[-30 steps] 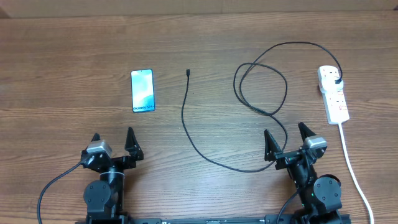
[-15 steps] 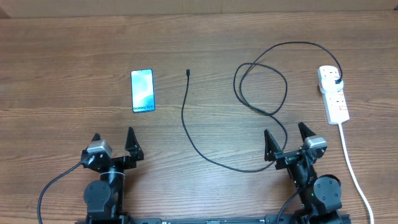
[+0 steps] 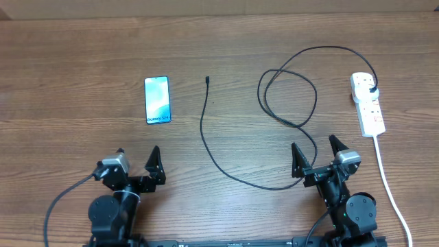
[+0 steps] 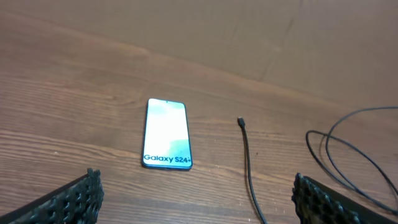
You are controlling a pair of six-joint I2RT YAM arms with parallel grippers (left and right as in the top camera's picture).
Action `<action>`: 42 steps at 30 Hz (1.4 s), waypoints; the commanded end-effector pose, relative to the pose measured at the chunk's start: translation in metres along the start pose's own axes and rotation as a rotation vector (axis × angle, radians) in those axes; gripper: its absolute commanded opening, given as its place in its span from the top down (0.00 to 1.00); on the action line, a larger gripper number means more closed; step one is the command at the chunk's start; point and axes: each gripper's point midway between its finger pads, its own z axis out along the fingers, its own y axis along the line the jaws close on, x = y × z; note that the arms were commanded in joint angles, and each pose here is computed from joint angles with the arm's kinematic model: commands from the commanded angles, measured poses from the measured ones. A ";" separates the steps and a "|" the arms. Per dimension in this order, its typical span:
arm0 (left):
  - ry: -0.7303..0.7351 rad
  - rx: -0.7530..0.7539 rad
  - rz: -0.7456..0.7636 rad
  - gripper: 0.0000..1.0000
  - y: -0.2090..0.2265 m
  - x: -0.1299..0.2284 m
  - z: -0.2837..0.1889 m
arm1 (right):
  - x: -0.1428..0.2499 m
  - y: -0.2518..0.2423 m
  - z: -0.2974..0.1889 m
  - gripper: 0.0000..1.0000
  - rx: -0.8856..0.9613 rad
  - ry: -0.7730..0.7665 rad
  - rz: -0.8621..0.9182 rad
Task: Plug charger to phone and switch on socket
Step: 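Move the left gripper over the Galaxy phone and lower onto it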
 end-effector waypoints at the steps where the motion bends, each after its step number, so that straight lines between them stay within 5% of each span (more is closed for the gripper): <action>1: -0.024 -0.045 0.084 0.00 -0.005 -0.041 -0.009 | 0.002 -0.001 0.000 0.00 0.001 -0.003 -0.004; 17: 0.476 -0.281 0.121 0.00 0.010 -0.097 0.074 | 0.002 -0.001 0.000 0.00 0.001 -0.003 -0.004; 34: 0.772 -0.162 0.064 0.00 0.018 0.007 0.163 | 0.002 -0.001 0.000 0.00 0.001 -0.003 -0.004; 42: 0.816 -0.180 0.187 0.00 0.012 0.038 0.197 | 0.002 -0.001 0.000 0.00 0.001 -0.003 -0.004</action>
